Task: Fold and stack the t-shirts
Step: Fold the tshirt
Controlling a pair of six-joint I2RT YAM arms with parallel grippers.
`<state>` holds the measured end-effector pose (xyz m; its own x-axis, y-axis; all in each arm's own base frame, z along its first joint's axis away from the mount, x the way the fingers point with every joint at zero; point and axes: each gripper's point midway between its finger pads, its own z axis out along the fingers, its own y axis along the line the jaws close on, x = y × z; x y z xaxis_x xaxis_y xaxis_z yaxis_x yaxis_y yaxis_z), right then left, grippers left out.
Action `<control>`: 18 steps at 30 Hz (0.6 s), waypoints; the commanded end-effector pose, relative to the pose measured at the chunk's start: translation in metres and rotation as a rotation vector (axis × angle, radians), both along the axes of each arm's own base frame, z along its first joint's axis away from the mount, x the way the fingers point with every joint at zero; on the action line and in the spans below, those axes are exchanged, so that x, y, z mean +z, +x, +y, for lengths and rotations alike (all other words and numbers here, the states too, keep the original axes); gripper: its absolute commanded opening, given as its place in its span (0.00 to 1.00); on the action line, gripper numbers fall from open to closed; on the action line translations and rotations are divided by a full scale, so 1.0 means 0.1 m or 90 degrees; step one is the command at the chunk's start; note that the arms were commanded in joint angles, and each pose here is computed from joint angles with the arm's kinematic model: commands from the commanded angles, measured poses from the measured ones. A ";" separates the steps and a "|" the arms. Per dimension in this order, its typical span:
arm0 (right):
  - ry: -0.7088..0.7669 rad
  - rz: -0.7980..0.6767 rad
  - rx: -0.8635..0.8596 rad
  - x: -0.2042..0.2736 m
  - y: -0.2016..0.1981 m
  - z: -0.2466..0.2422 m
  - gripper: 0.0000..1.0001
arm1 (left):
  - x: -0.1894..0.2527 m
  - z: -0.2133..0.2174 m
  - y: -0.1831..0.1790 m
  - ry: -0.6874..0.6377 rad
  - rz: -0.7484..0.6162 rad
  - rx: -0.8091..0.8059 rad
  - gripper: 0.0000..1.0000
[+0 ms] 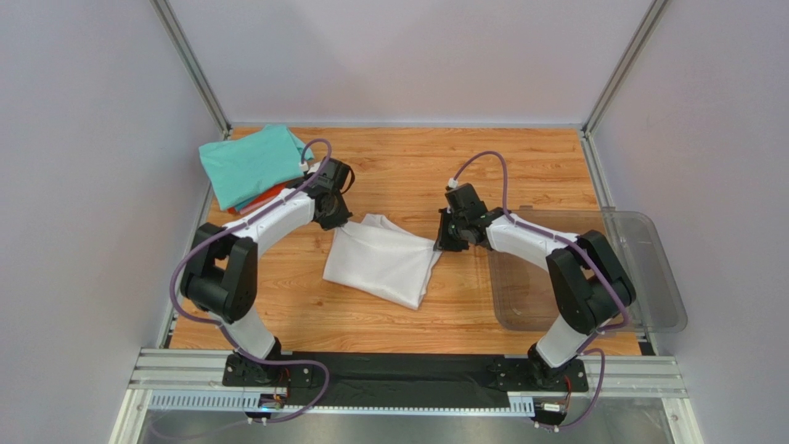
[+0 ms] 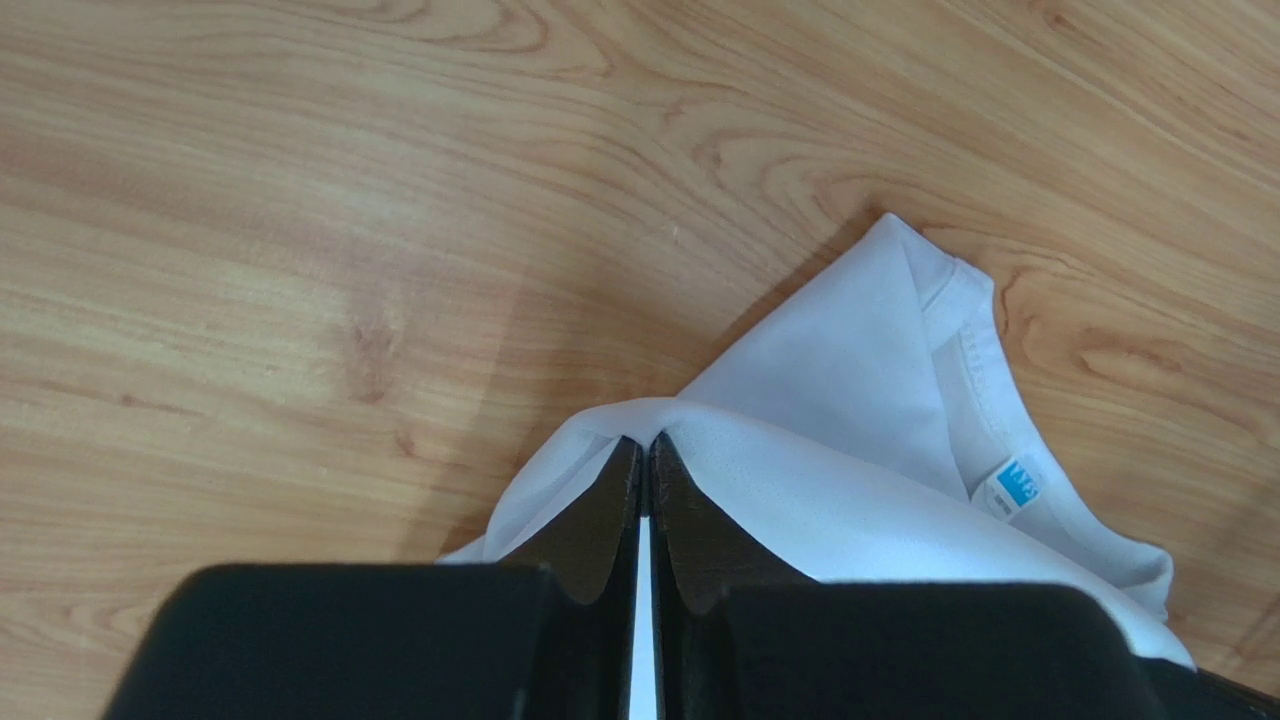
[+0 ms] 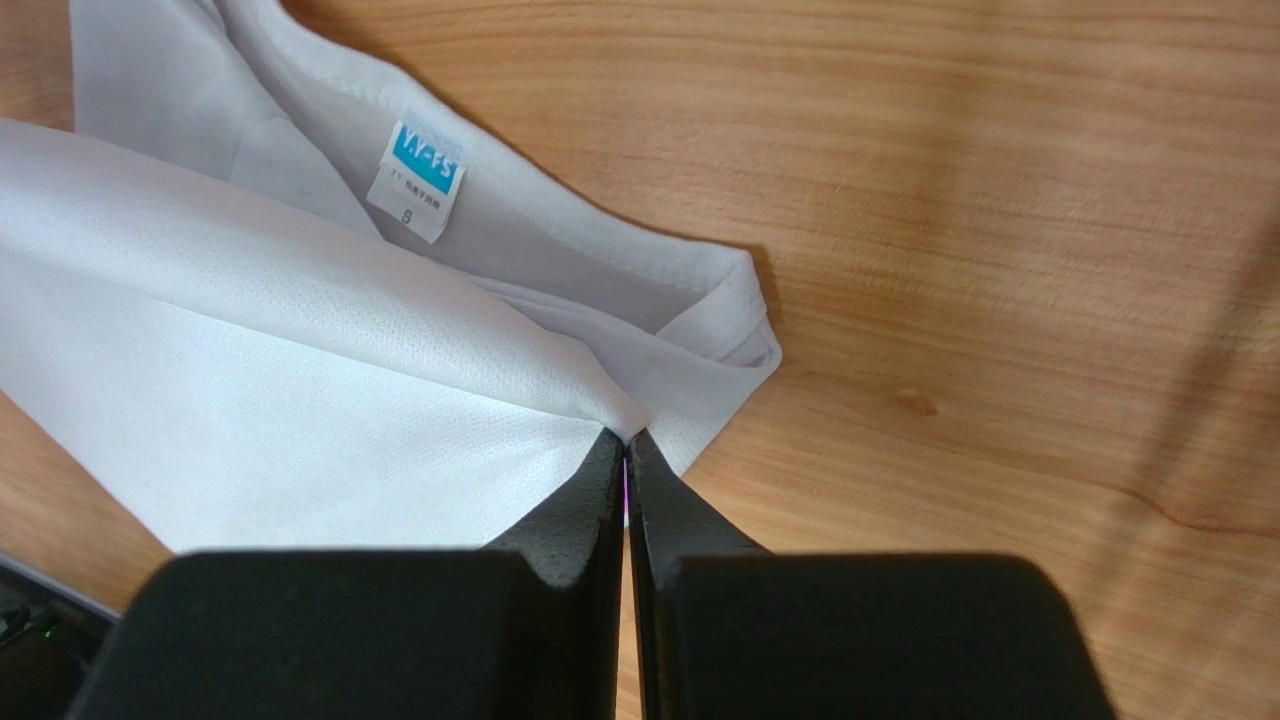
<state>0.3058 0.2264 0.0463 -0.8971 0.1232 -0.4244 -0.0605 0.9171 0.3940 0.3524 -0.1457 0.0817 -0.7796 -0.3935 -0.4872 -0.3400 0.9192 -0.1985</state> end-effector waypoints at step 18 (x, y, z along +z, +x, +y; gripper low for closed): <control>0.048 -0.089 0.075 0.77 -0.13 0.30 0.74 | 0.62 -0.39 -0.01 -0.131 -0.103 -0.168 1.00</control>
<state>0.3098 0.2348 0.0989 -0.8575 0.0933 -0.5059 -0.1363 0.9070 0.3984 0.3624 -0.1695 0.1259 -0.7909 -0.3203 -0.5214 -0.1599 0.9307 -0.3291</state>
